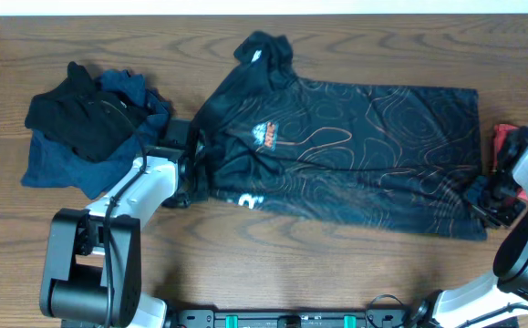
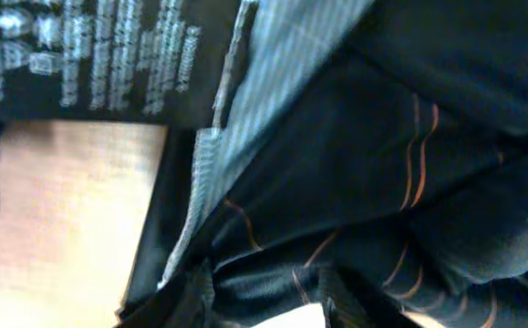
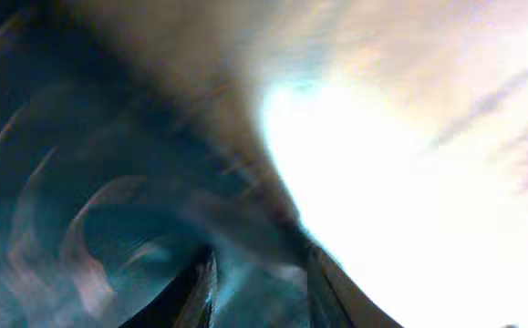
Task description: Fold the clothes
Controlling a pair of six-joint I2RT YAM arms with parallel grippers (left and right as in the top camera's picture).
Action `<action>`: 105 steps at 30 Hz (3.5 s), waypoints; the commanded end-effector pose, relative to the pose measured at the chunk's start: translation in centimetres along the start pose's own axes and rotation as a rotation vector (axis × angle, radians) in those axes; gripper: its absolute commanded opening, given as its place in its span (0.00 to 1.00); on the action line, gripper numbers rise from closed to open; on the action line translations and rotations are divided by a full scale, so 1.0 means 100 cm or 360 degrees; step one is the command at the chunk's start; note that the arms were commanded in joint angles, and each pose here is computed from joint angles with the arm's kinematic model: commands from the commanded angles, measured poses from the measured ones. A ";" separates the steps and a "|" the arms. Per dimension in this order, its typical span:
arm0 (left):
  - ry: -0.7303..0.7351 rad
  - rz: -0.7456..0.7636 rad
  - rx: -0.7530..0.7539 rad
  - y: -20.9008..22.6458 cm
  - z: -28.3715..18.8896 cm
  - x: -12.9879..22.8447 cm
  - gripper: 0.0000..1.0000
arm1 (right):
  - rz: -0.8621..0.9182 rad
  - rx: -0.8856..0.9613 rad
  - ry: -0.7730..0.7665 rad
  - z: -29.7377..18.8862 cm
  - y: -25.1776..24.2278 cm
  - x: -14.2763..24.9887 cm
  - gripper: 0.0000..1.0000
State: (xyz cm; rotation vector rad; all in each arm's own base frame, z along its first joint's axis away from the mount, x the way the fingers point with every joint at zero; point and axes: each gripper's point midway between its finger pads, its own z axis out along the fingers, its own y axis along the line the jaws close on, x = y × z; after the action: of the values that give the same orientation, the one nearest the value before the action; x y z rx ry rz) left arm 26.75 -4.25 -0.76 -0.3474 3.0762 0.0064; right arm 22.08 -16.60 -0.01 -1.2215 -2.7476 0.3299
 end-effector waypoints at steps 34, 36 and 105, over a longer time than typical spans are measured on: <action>-0.0724 0.0373 0.0377 -0.065 -0.139 -0.131 0.84 | -0.0395 -0.0823 -0.0669 -0.152 0.065 -0.014 0.59; -0.0760 0.0419 0.0372 -0.074 -0.132 -0.159 0.84 | -0.0420 -0.0823 -0.0672 -0.153 0.069 -0.012 0.60; -0.0659 0.0304 0.0897 -0.153 -0.057 -0.242 0.06 | -0.0663 -0.0733 -0.0853 -0.081 0.232 -0.188 0.69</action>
State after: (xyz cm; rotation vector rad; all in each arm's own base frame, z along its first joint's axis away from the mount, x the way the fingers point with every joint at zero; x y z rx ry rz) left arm 53.42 -13.70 5.35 -0.0173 2.5497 -0.6545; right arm 52.26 -13.38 2.15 -0.6448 -3.5762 -0.1456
